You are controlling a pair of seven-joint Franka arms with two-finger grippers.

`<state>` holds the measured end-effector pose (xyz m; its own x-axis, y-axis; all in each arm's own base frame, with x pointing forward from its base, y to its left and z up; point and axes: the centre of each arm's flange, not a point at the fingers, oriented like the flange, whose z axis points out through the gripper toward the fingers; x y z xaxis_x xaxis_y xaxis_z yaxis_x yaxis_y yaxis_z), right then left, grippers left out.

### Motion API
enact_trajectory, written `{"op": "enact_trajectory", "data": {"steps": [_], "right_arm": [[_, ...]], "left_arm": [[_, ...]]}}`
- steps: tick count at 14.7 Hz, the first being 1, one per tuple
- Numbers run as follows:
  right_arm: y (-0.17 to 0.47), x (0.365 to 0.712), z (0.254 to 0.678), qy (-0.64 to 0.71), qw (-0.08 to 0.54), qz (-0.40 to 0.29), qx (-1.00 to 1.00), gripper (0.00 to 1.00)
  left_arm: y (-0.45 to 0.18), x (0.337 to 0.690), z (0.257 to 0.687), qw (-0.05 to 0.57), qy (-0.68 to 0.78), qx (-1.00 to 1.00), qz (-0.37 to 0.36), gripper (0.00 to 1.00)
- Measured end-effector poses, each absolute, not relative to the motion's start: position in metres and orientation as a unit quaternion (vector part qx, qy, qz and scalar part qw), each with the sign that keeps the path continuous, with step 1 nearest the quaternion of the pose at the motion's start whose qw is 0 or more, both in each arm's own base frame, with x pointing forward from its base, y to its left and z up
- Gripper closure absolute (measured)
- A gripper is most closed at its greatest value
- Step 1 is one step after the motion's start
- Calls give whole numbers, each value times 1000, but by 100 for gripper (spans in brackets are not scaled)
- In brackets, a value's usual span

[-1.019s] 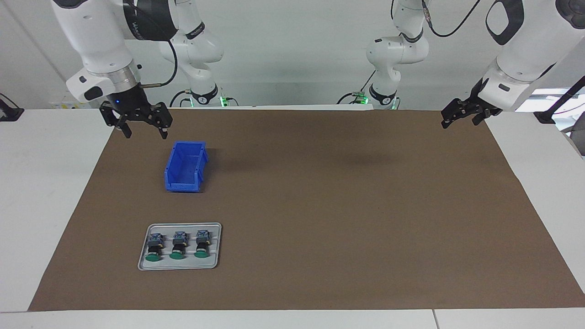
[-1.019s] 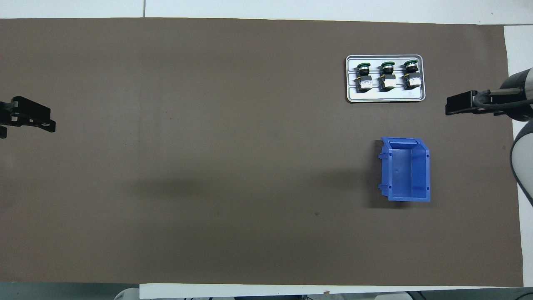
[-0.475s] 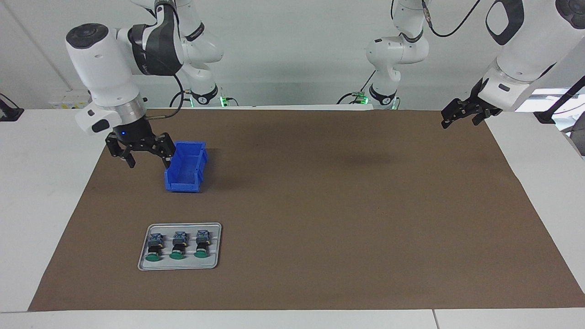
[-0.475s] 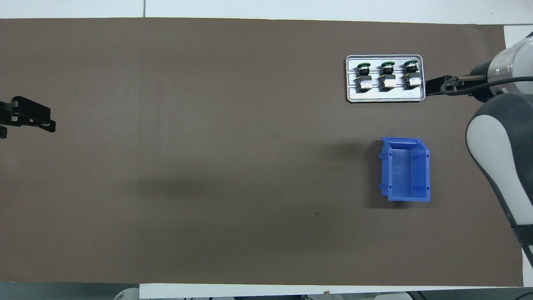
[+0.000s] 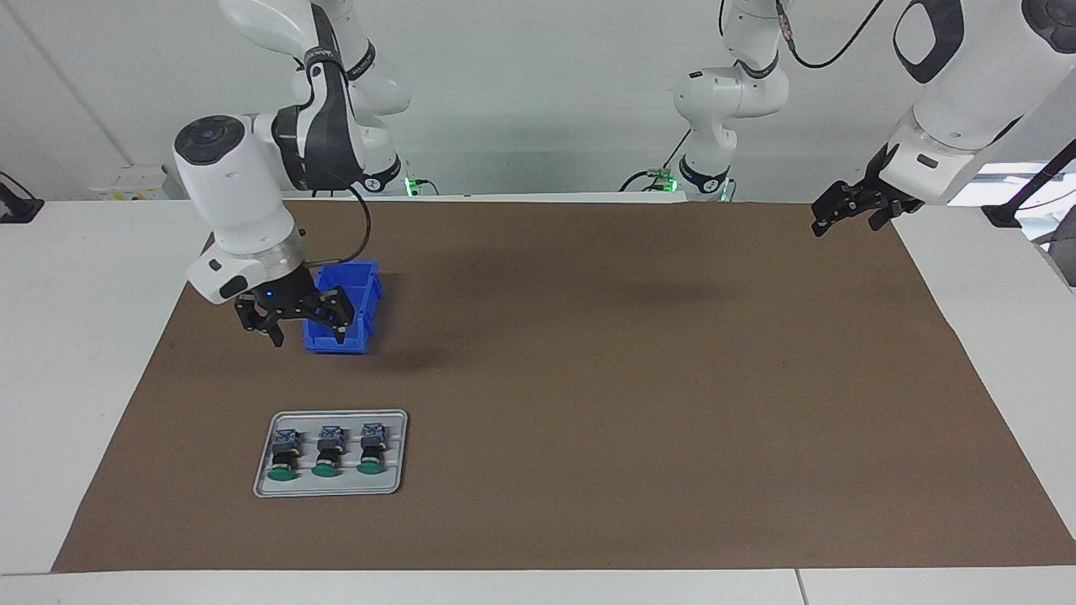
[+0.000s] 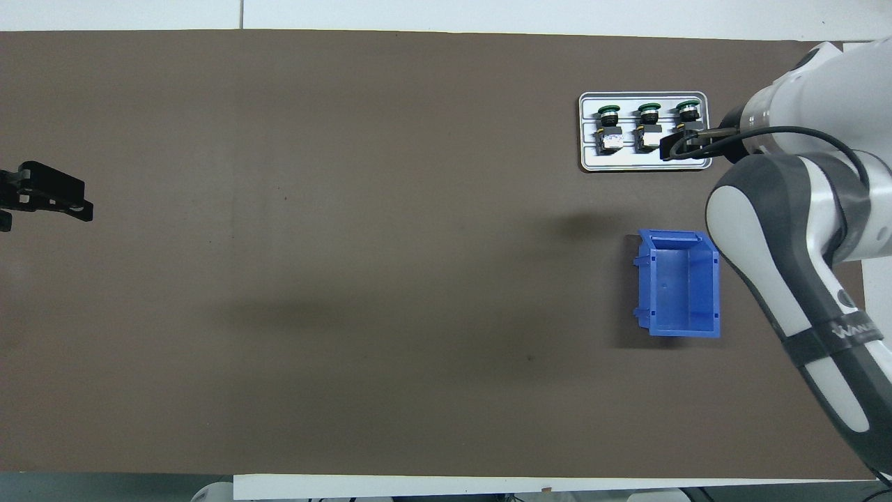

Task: Place and press button with both arms
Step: 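Grasp a green button in the tray with the right gripper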

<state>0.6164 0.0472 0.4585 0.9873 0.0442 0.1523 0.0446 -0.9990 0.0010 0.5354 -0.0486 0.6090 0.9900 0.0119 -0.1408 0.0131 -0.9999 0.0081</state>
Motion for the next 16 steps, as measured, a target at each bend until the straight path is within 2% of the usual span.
{"op": "enact_trajectory", "data": {"steps": [11, 16], "right_arm": [[68, 656, 347, -72, 14, -123, -990, 4], [66, 662, 331, -74, 15, -137, -988, 5]], "left_arm": [[-49, 535, 609, 4, 6, 997, -71, 0], [-49, 535, 609, 4, 6, 997, -71, 0]]}}
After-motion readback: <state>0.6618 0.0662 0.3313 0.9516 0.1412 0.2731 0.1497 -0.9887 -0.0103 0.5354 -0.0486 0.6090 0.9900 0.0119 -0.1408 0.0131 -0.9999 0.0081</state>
